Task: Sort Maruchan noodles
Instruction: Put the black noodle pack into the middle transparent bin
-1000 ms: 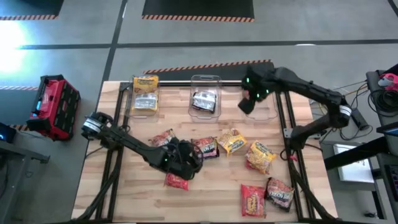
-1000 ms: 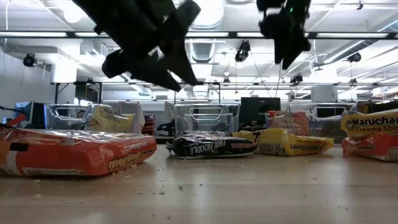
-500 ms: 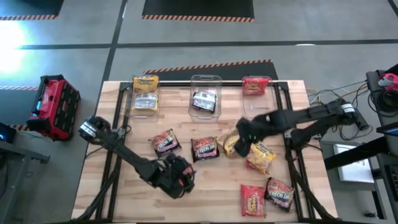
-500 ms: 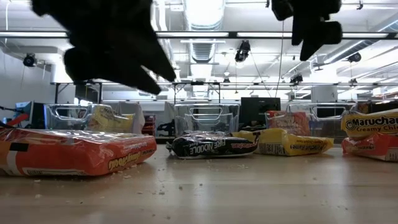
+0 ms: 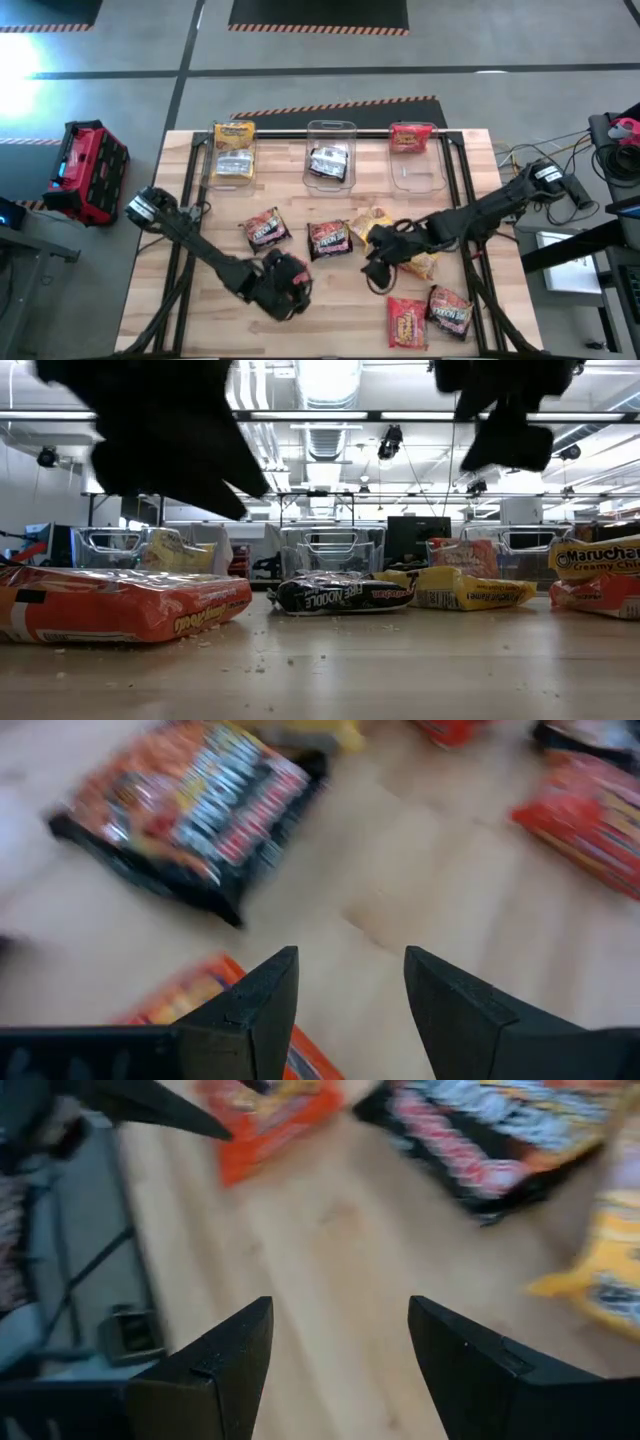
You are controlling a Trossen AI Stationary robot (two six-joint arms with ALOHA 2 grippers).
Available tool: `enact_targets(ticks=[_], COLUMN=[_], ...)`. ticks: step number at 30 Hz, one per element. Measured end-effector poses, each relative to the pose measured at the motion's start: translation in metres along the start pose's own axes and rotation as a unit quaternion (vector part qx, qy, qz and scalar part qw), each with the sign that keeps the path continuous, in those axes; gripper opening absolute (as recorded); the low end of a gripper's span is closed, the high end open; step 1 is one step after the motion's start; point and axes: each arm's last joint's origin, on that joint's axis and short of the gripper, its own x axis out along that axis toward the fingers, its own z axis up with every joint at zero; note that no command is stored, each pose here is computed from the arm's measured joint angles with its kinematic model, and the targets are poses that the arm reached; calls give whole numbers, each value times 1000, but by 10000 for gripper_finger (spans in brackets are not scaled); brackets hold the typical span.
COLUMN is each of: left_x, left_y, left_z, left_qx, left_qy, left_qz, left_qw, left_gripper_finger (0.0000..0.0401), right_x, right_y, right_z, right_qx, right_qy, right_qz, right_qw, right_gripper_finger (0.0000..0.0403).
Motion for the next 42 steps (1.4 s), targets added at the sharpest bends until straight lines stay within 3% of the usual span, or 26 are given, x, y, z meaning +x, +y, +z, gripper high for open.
enact_targets(ticks=[5, 16, 23, 28, 38, 42], left_x=[21, 48, 65, 71, 72, 72], left_y=[16, 46, 74, 82, 84, 83], left_z=[24, 48, 44, 39, 37, 37], left_qx=[16, 39, -39, -88, -149, -209], left_qy=[7, 42, 75, 86, 96, 115], left_qz=[27, 58, 49, 23, 17, 6], left_qw=[999, 997, 995, 992, 984, 971], left_gripper_finger=[166, 166, 166, 166, 166, 166], right_x=[5, 7, 30, 40, 66, 80], right_y=[-24, -58, -65, -63, -69, -74], right_z=[18, 45, 43, 47, 47, 46], right_qx=[40, 94, 104, 91, 74, 61], right_qy=[17, 33, 65, 55, 55, 58], right_qz=[-50, -68, -81, -53, -51, -58], right_qw=[998, 993, 989, 993, 994, 995], right_gripper_finger=[221, 221, 221, 221, 221, 221])
